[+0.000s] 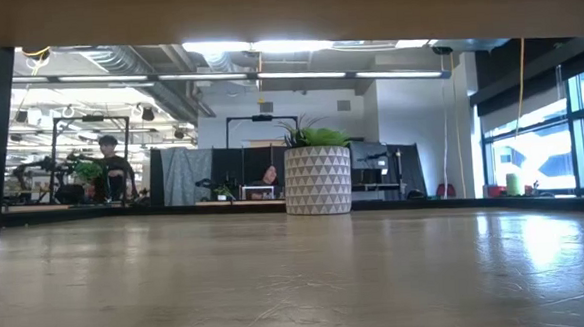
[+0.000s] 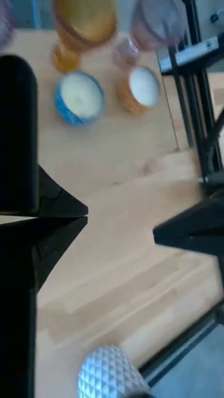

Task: Pick & Place candle stick holders
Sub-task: Return to Home Position

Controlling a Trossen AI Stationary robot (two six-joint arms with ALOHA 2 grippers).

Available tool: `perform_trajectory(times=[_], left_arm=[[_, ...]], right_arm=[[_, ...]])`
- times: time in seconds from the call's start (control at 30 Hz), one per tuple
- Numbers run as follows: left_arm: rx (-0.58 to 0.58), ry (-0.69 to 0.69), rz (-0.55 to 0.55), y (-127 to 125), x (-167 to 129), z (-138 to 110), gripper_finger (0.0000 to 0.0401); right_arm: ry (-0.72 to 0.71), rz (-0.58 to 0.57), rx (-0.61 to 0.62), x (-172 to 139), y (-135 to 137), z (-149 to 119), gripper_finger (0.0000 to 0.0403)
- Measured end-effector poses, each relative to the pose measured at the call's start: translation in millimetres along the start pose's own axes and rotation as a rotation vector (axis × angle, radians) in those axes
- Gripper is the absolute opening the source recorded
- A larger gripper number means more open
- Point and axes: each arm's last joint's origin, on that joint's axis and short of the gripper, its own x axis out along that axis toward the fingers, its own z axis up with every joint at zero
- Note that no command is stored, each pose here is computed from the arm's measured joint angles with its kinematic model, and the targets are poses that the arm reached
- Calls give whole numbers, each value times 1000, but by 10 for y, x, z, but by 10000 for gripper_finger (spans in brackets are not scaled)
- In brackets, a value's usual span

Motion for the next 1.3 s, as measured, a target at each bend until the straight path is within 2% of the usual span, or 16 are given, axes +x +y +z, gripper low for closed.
perform_trajectory(times=[0.23,0.47,0.6,0.73,0.9,1.03,1.17,1.3], left_arm=[[-3,2,37,468,-405,-41,2],[-39,-58,70,738,-819,-143,2],[-81,-89,76,786,-858,-281,2],[-158,-169,35,764,-757,-491,2],[-321,-338,-2,785,-629,-911,2],[-464,-557,-23,860,-556,-1261,2],[-541,-807,-29,937,-453,-1557,2],[-625,-988,36,1045,-331,-1788,2]], right_arm=[[-3,-4,-6,167,-223,224,0],[-20,-25,0,251,-343,331,0],[-23,-39,-20,229,-452,363,0],[-4,-33,-39,265,-576,371,0],[7,26,-52,298,-795,340,0],[-18,81,-17,306,-1023,191,0],[-99,173,52,297,-1332,-46,0],[-204,265,135,272,-1689,-370,0]])
